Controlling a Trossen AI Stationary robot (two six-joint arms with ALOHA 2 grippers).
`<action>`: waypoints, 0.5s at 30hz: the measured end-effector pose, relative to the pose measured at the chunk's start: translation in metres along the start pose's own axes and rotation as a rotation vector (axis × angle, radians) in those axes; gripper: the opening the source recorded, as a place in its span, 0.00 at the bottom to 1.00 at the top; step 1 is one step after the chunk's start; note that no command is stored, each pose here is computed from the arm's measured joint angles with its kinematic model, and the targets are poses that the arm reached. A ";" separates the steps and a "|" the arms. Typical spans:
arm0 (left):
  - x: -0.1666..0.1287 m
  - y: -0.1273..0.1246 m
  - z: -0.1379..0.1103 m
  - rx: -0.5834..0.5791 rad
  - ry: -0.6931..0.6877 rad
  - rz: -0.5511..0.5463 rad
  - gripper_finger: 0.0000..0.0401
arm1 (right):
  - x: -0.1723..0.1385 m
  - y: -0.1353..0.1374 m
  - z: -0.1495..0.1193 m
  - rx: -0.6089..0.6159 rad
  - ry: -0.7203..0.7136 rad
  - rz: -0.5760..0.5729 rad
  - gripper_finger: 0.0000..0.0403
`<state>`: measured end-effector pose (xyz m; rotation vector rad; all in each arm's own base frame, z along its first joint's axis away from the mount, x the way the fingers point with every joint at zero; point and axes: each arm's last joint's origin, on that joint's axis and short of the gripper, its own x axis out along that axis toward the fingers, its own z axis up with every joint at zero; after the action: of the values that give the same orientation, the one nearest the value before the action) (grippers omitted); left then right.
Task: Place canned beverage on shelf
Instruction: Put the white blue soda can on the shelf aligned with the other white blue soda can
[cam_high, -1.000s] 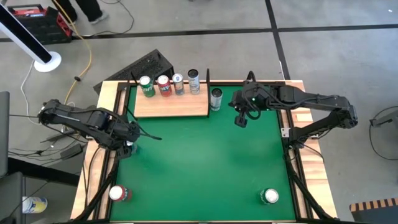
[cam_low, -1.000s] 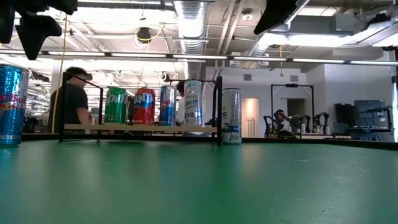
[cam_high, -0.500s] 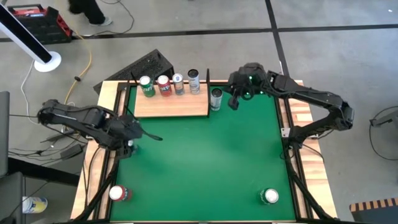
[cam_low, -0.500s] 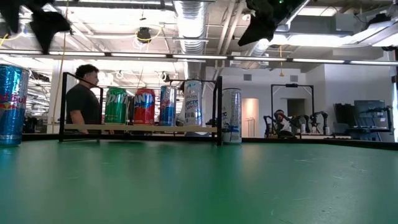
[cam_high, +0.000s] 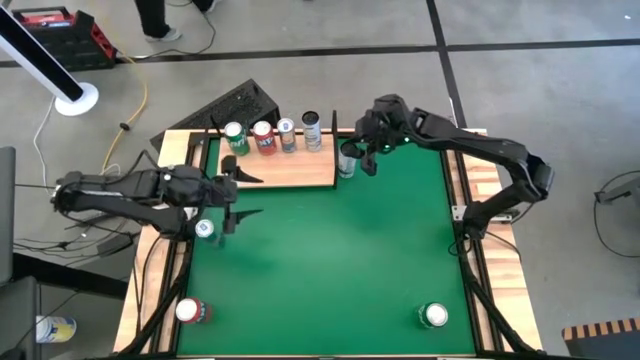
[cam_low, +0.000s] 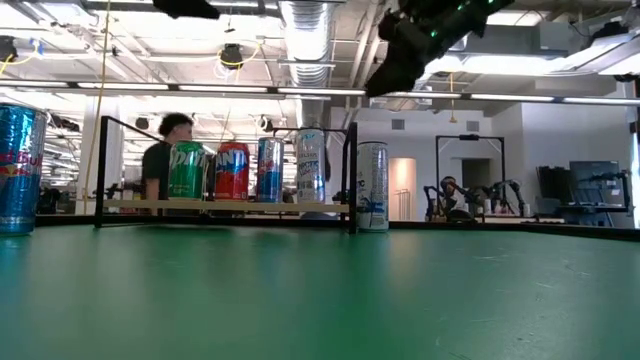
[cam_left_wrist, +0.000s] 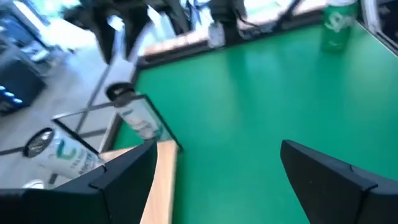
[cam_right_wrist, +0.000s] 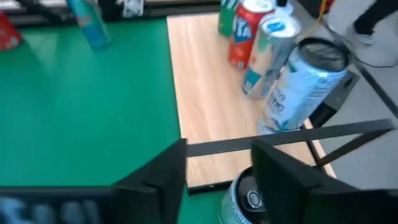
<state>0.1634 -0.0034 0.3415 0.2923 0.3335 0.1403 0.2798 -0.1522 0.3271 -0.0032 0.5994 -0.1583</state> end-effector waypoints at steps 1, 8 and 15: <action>0.000 0.001 -0.006 -0.005 -0.009 0.019 0.82 | 0.005 -0.002 -0.002 -0.008 0.014 0.004 0.56; -0.010 0.007 -0.026 -0.075 -0.094 0.034 0.82 | 0.008 -0.019 -0.008 -0.006 0.021 -0.033 0.77; -0.014 0.007 -0.026 -0.080 -0.115 0.006 0.82 | 0.004 -0.030 -0.015 0.017 0.060 -0.046 0.82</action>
<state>0.1406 0.0072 0.3246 0.2215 0.2127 0.1419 0.2702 -0.1816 0.3137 0.0038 0.6584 -0.2089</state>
